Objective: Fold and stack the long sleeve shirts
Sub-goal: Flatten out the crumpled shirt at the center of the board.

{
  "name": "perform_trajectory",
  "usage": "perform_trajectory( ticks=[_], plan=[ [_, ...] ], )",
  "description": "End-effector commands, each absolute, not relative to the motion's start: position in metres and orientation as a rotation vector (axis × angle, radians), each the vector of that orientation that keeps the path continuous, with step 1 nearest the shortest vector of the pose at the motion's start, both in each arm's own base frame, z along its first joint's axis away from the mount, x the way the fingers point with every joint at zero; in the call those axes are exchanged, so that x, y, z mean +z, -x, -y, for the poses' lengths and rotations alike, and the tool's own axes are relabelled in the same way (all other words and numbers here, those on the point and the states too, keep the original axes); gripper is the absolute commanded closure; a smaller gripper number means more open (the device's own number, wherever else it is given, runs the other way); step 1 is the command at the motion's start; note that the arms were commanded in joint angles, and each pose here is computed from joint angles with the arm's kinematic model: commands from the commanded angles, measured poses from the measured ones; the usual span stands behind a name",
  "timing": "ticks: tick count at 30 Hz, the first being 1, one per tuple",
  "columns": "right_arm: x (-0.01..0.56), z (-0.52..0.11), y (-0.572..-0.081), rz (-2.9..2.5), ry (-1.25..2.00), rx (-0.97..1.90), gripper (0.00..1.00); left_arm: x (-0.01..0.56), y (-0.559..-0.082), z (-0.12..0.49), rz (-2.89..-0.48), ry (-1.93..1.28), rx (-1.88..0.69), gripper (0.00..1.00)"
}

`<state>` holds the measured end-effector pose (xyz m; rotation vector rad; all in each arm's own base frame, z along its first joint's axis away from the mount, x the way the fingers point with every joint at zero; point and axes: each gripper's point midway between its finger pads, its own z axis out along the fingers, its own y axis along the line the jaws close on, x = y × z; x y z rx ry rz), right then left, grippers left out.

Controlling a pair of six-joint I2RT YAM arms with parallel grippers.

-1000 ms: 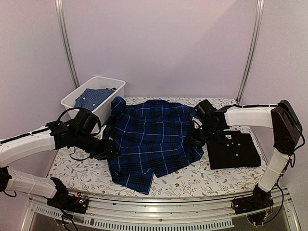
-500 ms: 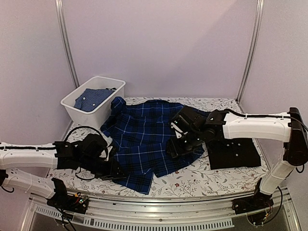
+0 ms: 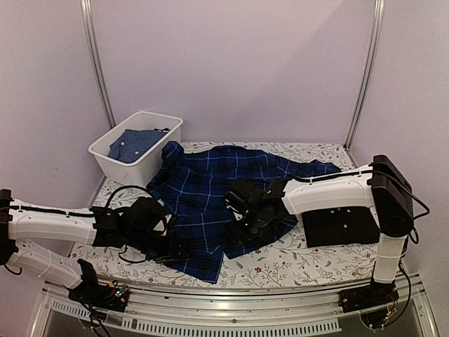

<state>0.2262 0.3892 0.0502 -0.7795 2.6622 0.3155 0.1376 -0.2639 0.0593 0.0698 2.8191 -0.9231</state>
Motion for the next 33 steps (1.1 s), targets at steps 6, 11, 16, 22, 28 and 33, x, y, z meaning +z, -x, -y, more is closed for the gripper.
perform_trajectory(
  ticks=[6,11,16,22,28,33],
  plan=[
    [0.027,-0.389,-0.225,-2.563,0.949,0.308,0.29,0.065,-0.139,0.277,-2.792,-0.126,-0.967,0.60],
    [0.028,-0.383,-0.216,-2.586,0.940,0.344,0.46,0.061,-0.138,0.279,-2.803,-0.134,-0.972,0.60],
    [0.036,-0.372,-0.201,-2.622,0.895,0.379,0.78,0.060,-0.137,0.278,-2.805,-0.139,-0.968,0.60],
    [0.055,-0.373,-0.179,-2.629,0.874,0.420,0.97,0.058,-0.137,0.275,-2.807,-0.135,-0.960,0.60],
    [0.062,-0.386,-0.144,-2.647,0.876,0.502,0.97,0.063,-0.142,0.274,-2.789,-0.112,-0.955,0.60],
    [0.049,-0.393,-0.109,-2.702,0.847,0.594,0.89,0.073,-0.152,0.265,-2.748,-0.050,-0.930,0.61]
  ],
)
